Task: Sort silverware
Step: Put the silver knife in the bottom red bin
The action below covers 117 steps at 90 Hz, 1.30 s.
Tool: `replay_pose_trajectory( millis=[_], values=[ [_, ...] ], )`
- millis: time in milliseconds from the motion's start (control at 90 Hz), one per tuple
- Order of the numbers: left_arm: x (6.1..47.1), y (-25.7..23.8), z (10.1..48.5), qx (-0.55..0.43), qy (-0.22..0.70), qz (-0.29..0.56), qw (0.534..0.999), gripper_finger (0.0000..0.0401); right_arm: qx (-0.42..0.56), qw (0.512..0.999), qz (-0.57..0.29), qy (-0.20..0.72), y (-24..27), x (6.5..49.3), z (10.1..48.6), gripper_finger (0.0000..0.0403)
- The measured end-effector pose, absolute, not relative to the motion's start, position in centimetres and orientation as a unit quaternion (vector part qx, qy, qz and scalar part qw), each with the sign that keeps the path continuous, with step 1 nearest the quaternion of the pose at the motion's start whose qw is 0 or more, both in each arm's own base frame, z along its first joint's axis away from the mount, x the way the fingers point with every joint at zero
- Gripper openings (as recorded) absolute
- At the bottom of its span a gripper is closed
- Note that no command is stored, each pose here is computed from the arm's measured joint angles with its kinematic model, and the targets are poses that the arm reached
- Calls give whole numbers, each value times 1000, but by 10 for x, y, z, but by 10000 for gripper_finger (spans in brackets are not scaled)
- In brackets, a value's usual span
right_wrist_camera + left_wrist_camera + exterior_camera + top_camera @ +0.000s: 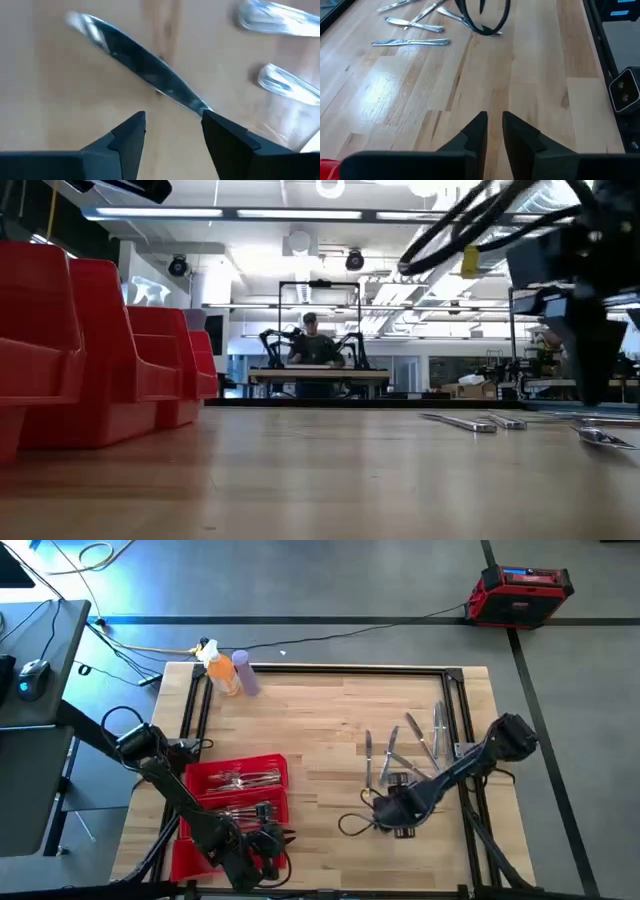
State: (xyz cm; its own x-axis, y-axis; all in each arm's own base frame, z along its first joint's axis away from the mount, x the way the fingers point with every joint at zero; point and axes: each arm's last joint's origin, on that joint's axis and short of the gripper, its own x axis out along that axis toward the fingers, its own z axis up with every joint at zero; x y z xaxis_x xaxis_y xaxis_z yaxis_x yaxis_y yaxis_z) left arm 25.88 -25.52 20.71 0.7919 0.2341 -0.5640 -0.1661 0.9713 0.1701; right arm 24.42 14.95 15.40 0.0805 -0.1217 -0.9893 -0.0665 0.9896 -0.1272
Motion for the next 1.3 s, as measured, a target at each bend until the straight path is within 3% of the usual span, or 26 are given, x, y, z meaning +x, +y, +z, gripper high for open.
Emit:
replay_pose_trajectory(
  millis=[278, 389, 567, 833, 1044, 1300],
  values=[
    [263, -252, 208, 46, 298, 114, 947, 42, -11, 772, -25, 635, 153, 245, 127, 105],
    [276, -250, 208, 42, 281, 110, 952, 42, -6, 816, -21, 578, 155, 261, 129, 66],
    [319, -239, 196, 46, 277, 27, 959, 42, 5, 859, 2, 512, 158, 288, 149, 29],
    [367, -201, 178, 31, 303, -17, 952, 38, 46, 843, -30, 535, 174, 286, 173, 36],
    [390, -185, 166, 77, 346, -11, 935, 4, 107, 828, -106, 539, 191, 257, 156, 70],
    [427, -160, 143, 84, 409, 5, 908, 0, 200, 831, -203, 478, 187, 242, 134, 75]
  ],
)
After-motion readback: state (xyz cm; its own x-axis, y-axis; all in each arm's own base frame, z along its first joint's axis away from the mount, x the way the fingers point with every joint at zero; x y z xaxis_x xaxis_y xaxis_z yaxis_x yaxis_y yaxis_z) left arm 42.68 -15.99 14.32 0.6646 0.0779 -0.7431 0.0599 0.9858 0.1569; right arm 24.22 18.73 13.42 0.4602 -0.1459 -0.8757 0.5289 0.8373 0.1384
